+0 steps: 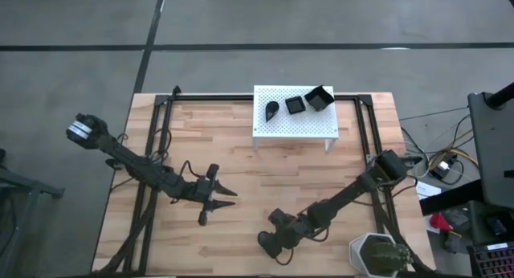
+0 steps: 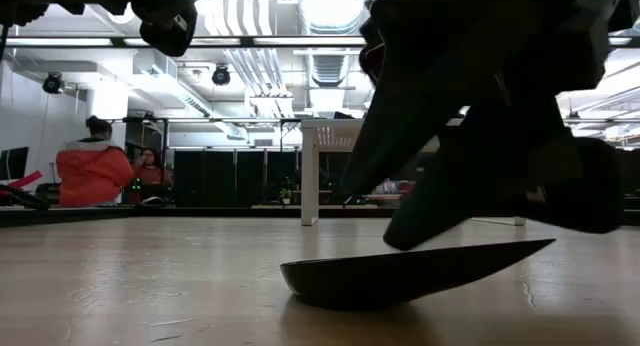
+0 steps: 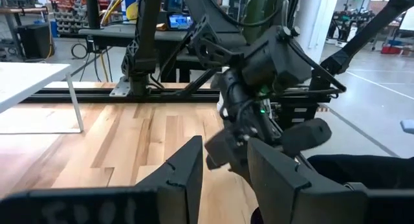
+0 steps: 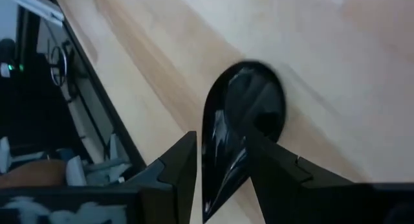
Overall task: Pick & Place Mini shaped plates
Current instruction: Stack the drop shaped plate on top of the drop shaped plate on the shelf
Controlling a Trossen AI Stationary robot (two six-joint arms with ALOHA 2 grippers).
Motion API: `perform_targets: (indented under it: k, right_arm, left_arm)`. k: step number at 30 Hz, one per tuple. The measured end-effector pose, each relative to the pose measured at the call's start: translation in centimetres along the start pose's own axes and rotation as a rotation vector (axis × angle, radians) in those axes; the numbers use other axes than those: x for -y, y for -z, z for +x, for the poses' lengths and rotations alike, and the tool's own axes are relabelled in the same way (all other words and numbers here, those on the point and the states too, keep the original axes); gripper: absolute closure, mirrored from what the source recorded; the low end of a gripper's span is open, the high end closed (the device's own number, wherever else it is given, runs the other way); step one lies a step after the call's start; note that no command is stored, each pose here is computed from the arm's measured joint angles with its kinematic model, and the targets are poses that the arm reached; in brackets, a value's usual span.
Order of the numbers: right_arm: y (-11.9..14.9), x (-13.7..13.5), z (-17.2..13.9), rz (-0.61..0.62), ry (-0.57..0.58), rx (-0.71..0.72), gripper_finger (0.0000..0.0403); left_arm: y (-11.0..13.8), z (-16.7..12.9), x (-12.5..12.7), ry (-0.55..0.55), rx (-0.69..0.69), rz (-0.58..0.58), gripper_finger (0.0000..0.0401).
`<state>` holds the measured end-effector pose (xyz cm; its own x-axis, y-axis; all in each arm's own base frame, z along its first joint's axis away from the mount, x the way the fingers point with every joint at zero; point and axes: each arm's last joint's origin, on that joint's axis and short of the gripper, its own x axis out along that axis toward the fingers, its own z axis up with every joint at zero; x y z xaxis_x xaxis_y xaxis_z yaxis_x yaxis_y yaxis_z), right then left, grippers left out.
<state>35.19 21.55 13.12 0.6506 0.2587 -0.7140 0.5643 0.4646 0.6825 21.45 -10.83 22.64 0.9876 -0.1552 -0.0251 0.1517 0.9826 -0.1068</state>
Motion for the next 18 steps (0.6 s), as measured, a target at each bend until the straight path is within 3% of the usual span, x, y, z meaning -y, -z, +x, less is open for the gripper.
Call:
perform_targets:
  k: [5, 11, 18]
  right_arm:
    - [0.1, 0.1, 0.5, -0.011, 0.029, -0.03, 0.028]
    - [-0.4, -1.1, -0.9, -0.032, -0.008, 0.011, 0.0274]
    - [-0.4, 0.2, -1.6, -0.012, 0.154, 0.019, 0.0277]
  left_arm:
    - [0.0, 0.0, 0.0, 0.004, 0.005, 0.011, 0.0285]
    - [-0.1, 0.0, 0.0, 0.013, 0.005, 0.011, 0.0285]
    - [0.0, 0.0, 0.1, 0.021, 0.003, 0.013, 0.0285]
